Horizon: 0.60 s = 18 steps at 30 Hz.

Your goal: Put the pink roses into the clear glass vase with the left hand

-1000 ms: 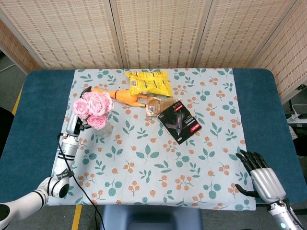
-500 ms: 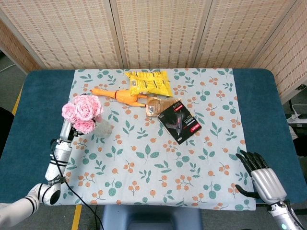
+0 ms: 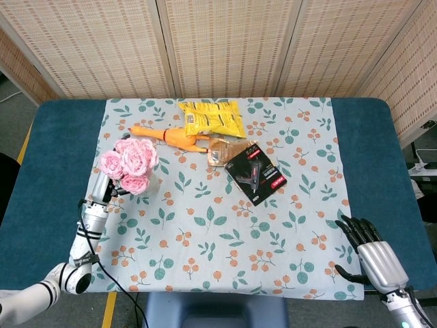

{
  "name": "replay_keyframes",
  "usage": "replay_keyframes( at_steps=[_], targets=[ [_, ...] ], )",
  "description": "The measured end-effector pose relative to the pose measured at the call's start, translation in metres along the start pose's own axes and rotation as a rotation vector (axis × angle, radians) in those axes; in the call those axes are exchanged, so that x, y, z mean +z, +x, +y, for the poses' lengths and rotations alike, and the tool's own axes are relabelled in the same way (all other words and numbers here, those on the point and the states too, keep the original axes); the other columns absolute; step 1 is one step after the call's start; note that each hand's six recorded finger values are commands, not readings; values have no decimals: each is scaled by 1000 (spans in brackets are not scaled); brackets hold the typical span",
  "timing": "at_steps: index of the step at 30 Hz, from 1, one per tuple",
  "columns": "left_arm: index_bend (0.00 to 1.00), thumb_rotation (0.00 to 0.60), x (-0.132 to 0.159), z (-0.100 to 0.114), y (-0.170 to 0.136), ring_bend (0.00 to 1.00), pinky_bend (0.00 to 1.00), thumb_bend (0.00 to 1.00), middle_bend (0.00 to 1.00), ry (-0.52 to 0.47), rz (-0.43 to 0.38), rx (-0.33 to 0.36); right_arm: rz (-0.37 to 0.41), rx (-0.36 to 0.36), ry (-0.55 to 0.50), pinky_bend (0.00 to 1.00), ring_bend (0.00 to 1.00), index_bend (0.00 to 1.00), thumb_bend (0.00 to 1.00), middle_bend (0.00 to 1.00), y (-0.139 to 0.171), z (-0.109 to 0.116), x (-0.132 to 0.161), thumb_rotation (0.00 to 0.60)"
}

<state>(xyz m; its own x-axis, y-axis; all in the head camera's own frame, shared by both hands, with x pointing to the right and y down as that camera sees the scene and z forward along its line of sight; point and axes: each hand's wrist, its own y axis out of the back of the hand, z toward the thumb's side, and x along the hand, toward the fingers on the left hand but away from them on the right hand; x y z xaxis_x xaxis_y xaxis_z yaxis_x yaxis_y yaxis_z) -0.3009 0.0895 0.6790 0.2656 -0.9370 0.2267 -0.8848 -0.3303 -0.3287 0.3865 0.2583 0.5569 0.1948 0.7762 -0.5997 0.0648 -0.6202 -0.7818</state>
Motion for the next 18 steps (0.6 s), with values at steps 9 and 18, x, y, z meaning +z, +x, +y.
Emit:
replay_keyframes(
  at_steps=[9,18],
  targets=[
    [0,600,6,8,8,0,27,340,0,55,-26,38,7,-2,-3,0,0,0,186,0,1,1,0,482],
    [0,600,7,13,6,0,23,336,0,124,-17,19,7,-9,-6,0,0,0,186,0,2,3,0,483]
  ],
)
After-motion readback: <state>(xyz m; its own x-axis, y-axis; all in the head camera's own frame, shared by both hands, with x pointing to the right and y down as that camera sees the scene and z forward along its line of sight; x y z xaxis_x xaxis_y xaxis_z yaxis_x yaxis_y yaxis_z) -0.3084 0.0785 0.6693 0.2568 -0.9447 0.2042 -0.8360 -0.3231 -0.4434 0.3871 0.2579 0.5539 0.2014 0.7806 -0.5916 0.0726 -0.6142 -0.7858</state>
